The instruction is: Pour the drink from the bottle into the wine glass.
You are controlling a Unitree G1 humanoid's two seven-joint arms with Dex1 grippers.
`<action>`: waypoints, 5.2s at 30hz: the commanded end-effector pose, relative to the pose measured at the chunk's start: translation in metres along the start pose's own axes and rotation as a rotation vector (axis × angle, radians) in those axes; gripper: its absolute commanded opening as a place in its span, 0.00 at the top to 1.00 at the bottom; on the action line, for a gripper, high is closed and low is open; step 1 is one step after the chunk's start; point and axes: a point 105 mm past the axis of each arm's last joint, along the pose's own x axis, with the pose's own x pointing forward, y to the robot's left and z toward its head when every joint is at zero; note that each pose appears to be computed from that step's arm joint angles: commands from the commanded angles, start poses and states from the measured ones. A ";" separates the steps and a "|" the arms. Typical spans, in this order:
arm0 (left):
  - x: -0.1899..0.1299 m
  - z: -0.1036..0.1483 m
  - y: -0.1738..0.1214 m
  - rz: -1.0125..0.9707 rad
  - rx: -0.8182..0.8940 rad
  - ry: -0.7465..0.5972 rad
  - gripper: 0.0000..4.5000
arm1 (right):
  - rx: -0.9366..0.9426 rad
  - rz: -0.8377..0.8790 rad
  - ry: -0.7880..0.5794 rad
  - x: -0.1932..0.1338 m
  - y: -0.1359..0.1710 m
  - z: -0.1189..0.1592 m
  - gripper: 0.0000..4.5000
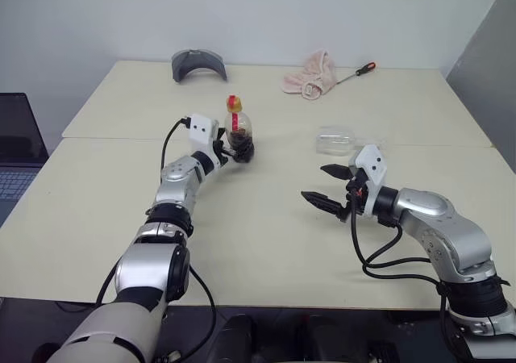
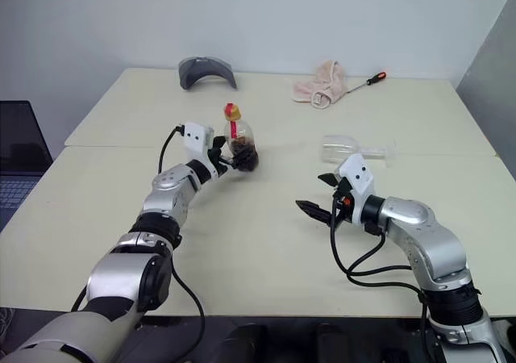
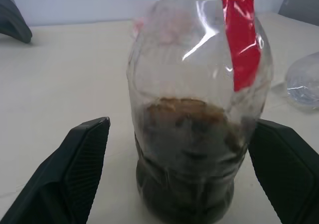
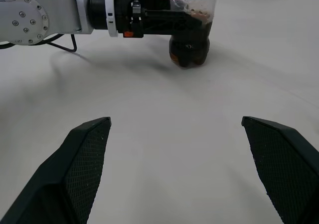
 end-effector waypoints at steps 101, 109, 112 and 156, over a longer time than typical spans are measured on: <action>-0.050 0.033 -0.126 -0.616 0.162 -0.090 0.60 | -0.221 0.607 -0.104 0.056 -0.004 0.101 0.74; -0.050 0.027 -0.123 -0.594 0.160 -0.072 0.61 | -0.151 0.550 -0.196 0.028 0.001 0.125 0.22; -0.046 0.027 -0.121 -0.573 0.160 -0.075 0.61 | -0.196 0.448 -0.237 0.015 0.005 0.139 0.06; -0.029 0.024 -0.112 -0.523 0.179 -0.081 0.66 | 0.205 -0.431 -0.148 0.065 0.020 0.102 0.27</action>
